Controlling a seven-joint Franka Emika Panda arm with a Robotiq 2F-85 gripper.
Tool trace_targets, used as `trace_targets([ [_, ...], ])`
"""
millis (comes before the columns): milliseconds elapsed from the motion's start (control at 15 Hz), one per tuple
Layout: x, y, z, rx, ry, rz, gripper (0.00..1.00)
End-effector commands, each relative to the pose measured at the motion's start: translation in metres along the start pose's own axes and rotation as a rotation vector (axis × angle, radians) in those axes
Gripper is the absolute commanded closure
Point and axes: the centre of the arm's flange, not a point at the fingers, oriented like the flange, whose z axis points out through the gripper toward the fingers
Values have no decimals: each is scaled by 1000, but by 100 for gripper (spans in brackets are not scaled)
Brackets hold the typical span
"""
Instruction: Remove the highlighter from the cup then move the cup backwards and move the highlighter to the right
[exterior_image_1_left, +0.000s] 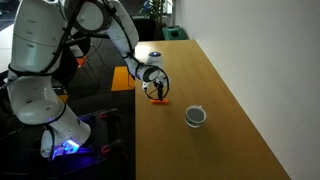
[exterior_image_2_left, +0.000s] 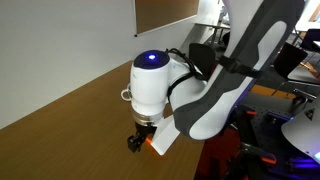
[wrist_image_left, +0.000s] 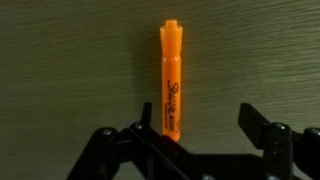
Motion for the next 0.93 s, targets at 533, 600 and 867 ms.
trace_targets([
  [533,7,11,21,2,-21,4,56],
  [600,6,12,21,1,-22,6,65],
  [867,6,10,15,8,-18,16,94],
])
